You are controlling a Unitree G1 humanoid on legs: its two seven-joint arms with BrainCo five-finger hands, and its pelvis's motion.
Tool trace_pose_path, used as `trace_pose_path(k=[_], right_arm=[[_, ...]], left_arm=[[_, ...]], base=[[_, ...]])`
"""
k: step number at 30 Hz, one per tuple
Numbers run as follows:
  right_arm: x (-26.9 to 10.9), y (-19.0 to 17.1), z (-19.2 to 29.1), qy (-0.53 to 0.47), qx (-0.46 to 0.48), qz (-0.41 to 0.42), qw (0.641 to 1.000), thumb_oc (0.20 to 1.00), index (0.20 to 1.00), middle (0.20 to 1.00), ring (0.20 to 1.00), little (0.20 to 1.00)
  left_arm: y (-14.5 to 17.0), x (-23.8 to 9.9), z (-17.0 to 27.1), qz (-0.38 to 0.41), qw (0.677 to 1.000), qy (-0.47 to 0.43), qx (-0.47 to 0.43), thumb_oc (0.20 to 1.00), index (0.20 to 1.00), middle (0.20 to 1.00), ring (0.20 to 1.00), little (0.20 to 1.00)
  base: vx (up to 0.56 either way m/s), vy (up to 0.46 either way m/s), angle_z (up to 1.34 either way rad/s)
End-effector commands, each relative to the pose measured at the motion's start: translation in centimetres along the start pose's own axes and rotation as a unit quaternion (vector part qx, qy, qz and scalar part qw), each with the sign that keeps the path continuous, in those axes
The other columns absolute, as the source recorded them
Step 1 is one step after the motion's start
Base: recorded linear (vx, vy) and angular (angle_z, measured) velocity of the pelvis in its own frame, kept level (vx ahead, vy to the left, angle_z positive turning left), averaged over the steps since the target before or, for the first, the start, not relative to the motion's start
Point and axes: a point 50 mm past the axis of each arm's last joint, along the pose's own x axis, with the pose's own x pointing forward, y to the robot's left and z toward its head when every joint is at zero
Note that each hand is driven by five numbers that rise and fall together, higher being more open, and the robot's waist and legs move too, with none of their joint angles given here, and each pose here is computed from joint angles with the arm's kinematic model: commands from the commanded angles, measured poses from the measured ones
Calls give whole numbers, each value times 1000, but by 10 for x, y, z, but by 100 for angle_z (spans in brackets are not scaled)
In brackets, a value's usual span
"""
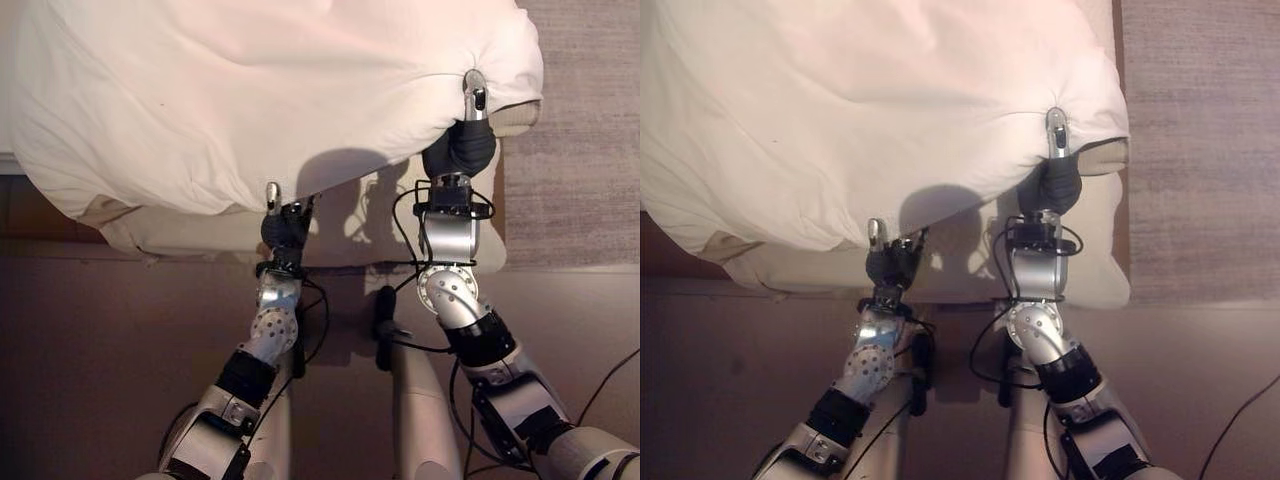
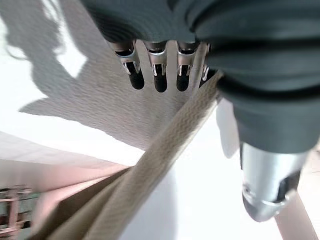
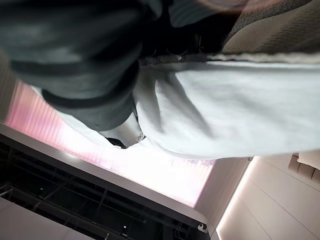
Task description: Make the bed
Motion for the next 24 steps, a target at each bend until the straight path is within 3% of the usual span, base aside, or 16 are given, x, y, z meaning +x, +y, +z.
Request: trace_pose_path(k=[1, 10, 12, 24], right_arm=[[0, 36, 29, -92, 15, 125, 988, 200, 200, 200, 200, 200], [0, 31, 31, -93, 6, 120, 988, 200, 200, 200, 200, 200], [-1, 27, 29, -89, 6, 102, 991, 200, 200, 200, 200, 200], [-1, 24, 19, -75, 15, 64, 995, 200, 200, 200, 200, 200]], left_arm=[[-15, -1, 23, -36, 996, -78, -12, 1000, 1000, 1000, 1000, 1000], [0, -1, 60, 7, 986, -164, 20, 1000, 1000, 1000, 1000, 1000], [14, -1, 74, 65, 977, -197, 46, 1000, 1000, 1000, 1000, 1000], [20, 17, 111, 140, 950, -269, 81, 1000, 1000, 1000, 1000, 1000]], base=[[0, 0, 0], [0, 0, 0], [0, 0, 0], [1, 1, 0]])
